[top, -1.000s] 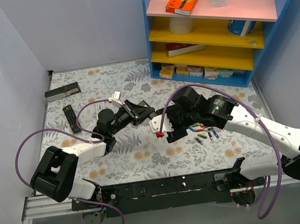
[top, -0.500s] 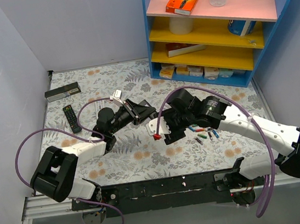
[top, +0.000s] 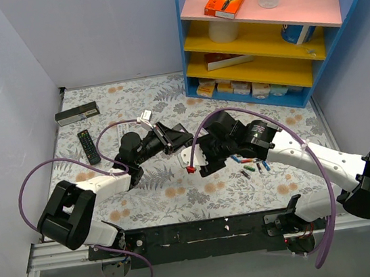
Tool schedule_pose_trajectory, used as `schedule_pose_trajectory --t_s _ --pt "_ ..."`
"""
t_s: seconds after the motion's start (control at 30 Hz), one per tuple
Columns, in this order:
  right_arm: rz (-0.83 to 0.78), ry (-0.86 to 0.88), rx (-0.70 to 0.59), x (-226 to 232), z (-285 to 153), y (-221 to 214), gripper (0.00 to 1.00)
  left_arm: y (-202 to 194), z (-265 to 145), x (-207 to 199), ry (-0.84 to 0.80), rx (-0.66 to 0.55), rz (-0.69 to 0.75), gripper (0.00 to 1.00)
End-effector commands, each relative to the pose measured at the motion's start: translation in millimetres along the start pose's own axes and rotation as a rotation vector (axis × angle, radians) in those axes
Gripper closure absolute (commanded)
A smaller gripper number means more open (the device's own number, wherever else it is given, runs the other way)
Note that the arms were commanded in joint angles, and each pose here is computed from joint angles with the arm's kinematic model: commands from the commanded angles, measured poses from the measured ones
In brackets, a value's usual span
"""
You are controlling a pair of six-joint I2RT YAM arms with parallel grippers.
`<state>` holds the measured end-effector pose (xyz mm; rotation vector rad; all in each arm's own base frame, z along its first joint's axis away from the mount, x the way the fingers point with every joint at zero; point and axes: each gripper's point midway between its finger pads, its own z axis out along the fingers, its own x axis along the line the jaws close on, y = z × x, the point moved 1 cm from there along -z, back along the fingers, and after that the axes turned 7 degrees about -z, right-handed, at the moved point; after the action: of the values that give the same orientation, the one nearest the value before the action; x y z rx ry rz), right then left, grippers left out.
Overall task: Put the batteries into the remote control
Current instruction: Load the battery cover into the remote control.
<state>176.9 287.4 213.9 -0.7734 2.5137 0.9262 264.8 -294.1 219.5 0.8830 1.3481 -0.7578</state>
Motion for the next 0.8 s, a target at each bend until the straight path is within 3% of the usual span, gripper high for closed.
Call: schedule_pose_trajectory --t_s 0.0,0.47,0.77 --pt "-0.026 -0.002 0.016 1 8 -5 0.35 -4 0 -54 -0.126 0.049 -0.114 1.00" --pt "-0.021 -0.069 0.030 -16 20 -9 0.48 -17 -4 -75 -0.189 0.145 -0.075 1.00" --pt "0.007 -0.102 0.011 -29 29 -13 0.48 -23 -10 -89 -0.229 0.177 -0.038 1.00"
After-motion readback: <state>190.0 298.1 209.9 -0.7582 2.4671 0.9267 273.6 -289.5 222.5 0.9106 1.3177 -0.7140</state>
